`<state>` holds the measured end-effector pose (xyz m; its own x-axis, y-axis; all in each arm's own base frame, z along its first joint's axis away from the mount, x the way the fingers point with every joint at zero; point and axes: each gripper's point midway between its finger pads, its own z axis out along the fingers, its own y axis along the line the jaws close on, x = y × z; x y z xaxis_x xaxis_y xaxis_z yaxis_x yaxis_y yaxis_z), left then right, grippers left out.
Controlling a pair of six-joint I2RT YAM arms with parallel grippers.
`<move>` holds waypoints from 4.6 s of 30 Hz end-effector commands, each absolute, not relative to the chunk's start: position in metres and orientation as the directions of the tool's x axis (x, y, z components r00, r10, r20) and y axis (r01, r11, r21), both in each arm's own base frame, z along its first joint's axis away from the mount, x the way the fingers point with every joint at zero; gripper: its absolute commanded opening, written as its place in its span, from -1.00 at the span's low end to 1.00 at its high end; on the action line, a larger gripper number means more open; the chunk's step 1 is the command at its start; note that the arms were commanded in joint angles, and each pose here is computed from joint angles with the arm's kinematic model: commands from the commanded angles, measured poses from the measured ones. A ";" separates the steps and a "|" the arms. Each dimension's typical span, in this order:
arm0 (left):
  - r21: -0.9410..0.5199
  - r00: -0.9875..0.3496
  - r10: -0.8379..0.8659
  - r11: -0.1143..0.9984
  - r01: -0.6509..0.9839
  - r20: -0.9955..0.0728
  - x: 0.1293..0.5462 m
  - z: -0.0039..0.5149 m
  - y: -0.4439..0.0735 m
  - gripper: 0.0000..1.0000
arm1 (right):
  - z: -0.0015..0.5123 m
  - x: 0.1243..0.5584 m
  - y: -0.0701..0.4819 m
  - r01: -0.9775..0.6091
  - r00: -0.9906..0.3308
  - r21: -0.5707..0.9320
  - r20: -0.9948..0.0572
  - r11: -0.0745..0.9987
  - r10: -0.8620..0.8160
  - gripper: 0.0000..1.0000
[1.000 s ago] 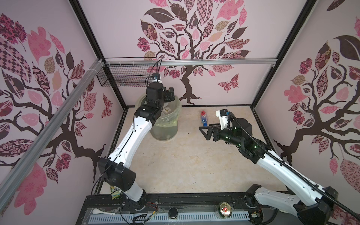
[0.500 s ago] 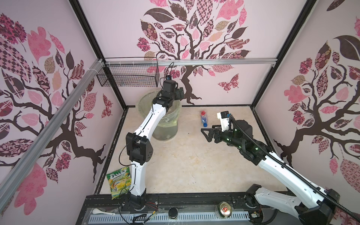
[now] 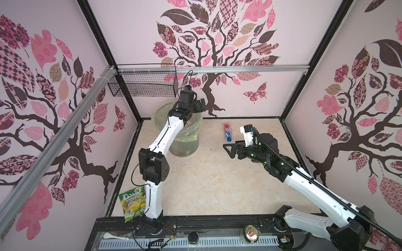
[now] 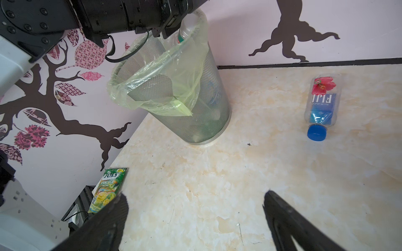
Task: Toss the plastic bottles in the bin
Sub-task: 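Draw left gripper back from the bin while right gripper reaches toward the Fiji bottle, then lower right gripper onto the Fiji bottle and close it, then lift the Fiji bottle toward the left gripper while left gripper approaches, then close left gripper on the Fiji bottle's base while right gripper releases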
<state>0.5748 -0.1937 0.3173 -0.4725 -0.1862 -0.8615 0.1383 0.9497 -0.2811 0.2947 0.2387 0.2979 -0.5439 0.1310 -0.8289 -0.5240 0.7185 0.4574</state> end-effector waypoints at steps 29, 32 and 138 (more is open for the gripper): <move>-0.402 -0.361 -0.252 0.801 0.442 -0.898 0.406 0.447 -0.248 0.96 | 0.279 0.364 0.176 -0.245 -0.541 0.453 -0.798 0.857 0.267 0.99; -0.436 -0.414 -0.251 0.782 0.446 -0.875 0.389 0.427 -0.257 0.97 | 0.262 0.387 0.165 -0.186 -0.541 0.414 -0.800 0.891 0.259 0.99; -0.687 -0.775 -0.268 0.672 0.275 -0.572 0.378 0.287 -0.369 0.76 | 0.285 0.313 0.224 -0.460 -0.623 0.575 -0.752 0.677 0.215 0.06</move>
